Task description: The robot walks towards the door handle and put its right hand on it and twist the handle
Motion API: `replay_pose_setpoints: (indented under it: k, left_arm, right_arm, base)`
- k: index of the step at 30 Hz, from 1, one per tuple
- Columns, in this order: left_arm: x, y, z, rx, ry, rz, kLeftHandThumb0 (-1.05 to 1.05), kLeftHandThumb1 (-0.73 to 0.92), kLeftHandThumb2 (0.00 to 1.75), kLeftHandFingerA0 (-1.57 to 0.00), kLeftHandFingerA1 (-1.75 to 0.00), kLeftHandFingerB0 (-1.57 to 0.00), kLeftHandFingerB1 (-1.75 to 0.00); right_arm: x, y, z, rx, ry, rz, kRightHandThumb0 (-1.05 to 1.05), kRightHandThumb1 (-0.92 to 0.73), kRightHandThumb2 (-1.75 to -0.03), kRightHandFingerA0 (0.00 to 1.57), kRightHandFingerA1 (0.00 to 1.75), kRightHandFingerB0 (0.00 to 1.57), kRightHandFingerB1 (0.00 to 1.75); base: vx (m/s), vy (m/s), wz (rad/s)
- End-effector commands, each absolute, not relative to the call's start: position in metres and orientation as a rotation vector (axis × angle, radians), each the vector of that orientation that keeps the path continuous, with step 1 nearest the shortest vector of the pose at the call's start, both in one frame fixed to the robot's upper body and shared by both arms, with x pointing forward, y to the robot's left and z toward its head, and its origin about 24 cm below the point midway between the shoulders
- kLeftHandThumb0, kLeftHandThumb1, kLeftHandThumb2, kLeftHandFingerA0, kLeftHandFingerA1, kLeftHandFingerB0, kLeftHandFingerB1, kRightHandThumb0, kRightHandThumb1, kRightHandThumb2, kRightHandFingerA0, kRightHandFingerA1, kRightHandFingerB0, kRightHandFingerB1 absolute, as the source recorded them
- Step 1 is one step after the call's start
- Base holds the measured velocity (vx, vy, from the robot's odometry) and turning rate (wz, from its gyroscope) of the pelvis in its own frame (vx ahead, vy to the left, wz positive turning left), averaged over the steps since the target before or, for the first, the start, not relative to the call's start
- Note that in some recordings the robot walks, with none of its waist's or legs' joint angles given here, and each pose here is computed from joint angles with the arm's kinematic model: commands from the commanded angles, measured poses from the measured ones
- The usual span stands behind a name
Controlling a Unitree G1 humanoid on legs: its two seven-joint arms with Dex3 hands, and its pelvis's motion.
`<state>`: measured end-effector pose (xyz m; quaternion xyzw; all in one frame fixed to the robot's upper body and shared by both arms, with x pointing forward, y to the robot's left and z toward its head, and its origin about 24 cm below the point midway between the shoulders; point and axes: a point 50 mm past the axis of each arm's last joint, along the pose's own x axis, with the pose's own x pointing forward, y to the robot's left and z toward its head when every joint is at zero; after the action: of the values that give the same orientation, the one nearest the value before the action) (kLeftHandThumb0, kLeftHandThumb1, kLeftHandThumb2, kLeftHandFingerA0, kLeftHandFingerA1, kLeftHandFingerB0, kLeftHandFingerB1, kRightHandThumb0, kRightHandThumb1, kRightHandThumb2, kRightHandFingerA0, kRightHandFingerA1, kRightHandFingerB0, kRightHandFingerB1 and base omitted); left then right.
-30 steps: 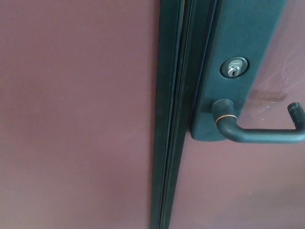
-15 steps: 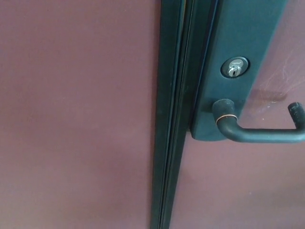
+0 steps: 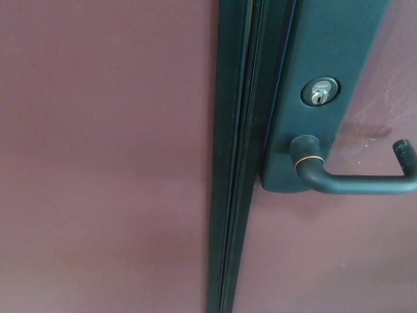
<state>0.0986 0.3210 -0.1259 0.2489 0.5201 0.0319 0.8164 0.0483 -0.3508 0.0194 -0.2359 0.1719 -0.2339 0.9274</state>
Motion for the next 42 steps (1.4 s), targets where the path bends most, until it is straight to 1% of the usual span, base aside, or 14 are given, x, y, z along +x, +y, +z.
replay_pose_setpoints:
  k: [1,2,5,7,11,13,20,24,25,27,32,38,39,42]
  left_arm:
    - [0.091,0.327,-0.125,0.551,1.136,0.068,-0.32,0.61,0.59,-0.74,-0.49,-0.55,-0.42]
    - [0.091,0.328,-0.125,0.557,1.139,0.059,-0.32,0.61,0.59,-0.74,-0.49,-0.56,-0.43]
    - [0.091,0.328,-0.125,0.558,1.139,0.058,-0.32,0.61,0.59,-0.74,-0.49,-0.56,-0.43]
    - [0.092,0.328,-0.124,0.556,1.132,0.057,-0.31,0.62,0.58,-0.73,-0.49,-0.56,-0.42]
    - [0.093,0.329,-0.123,0.548,1.129,0.066,-0.31,0.62,0.58,-0.73,-0.49,-0.56,-0.42]
    - [0.093,0.329,-0.123,0.548,1.129,0.066,-0.31,0.62,0.58,-0.73,-0.49,-0.56,-0.42]
    - [0.088,0.328,-0.125,0.556,1.152,0.061,-0.32,0.61,0.59,-0.74,-0.49,-0.55,-0.42]
    - [0.089,0.328,-0.125,0.565,1.149,0.049,-0.35,0.61,0.59,-0.74,-0.5,-0.56,-0.43]
    - [0.089,0.328,-0.125,0.568,1.147,0.043,-0.33,0.62,0.59,-0.74,-0.48,-0.55,-0.42]
    - [0.088,0.328,-0.125,0.57,1.148,0.043,-0.33,0.62,0.59,-0.74,-0.48,-0.55,-0.42]
    - [0.089,0.328,-0.125,0.571,1.153,0.049,-0.32,0.62,0.58,-0.74,-0.49,-0.55,-0.42]
    - [0.094,0.328,-0.124,0.568,1.138,0.042,-0.32,0.62,0.58,-0.74,-0.49,-0.55,-0.42]
    - [0.094,0.328,-0.124,0.569,1.139,0.039,-0.33,0.62,0.58,-0.74,-0.49,-0.55,-0.42]
    - [0.094,0.327,-0.124,0.579,1.139,0.025,-0.33,0.62,0.59,-0.74,-0.49,-0.55,-0.42]
  right_arm:
    - [0.047,-0.351,0.137,-0.436,-0.063,-0.403,-0.28,-0.5,-0.54,0.59,0.48,0.54,0.43]
    - [0.049,-0.347,0.158,-0.446,-0.162,-0.393,-0.31,-0.48,-0.54,0.61,0.48,0.57,0.42]
    - [0.048,-0.345,0.161,-0.442,-0.169,-0.39,-0.31,-0.48,-0.54,0.61,0.48,0.57,0.42]
    - [0.055,-0.334,0.189,-0.465,-0.291,-0.333,-0.36,-0.46,-0.54,0.66,0.49,0.6,0.41]
    - [0.068,-0.319,0.212,-0.474,-0.379,-0.223,-0.36,-0.45,-0.54,0.65,0.51,0.58,0.41]
    - [0.068,-0.319,0.212,-0.471,-0.378,-0.222,-0.36,-0.45,-0.54,0.65,0.51,0.58,0.41]
    - [0.084,-0.293,0.233,-0.509,-0.444,-0.049,-0.38,-0.44,-0.53,0.63,0.56,0.53,0.45]
    - [0.097,-0.276,0.244,-0.525,-0.494,0.034,-0.39,-0.42,-0.53,0.66,0.51,0.55,0.43]
    - [0.103,-0.269,0.247,-0.529,-0.501,0.078,-0.39,-0.43,-0.53,0.64,0.56,0.53,0.45]
    - [0.108,-0.265,0.249,-0.528,-0.497,0.106,-0.4,-0.42,-0.53,0.64,0.55,0.53,0.45]
    - [0.143,-0.247,0.254,-0.583,-0.464,0.281,-0.43,-0.41,-0.52,0.67,0.54,0.54,0.44]
    - [0.166,-0.236,0.258,-0.668,-0.413,0.363,-0.43,-0.4,-0.52,0.69,0.52,0.55,0.42]
    - [0.167,-0.235,0.258,-0.68,-0.406,0.368,-0.39,-0.39,-0.52,0.7,0.51,0.58,0.43]
    - [0.176,-0.228,0.256,-0.742,-0.365,0.41,-0.43,-0.41,-0.52,0.68,0.49,0.58,0.42]
  base:
    - [0.0,0.0,0.0]
    - [0.0,0.0,0.0]
    - [0.0,0.0,0.0]
    - [0.0,0.0,0.0]
    - [0.0,0.0,0.0]
    - [0.0,0.0,0.0]
    - [0.0,0.0,0.0]
    - [0.0,0.0,0.0]
    - [0.0,0.0,0.0]
    - [0.0,0.0,0.0]
    - [0.0,0.0,0.0]
    - [0.0,0.0,0.0]
    - [0.0,0.0,0.0]
    - [0.0,0.0,0.0]
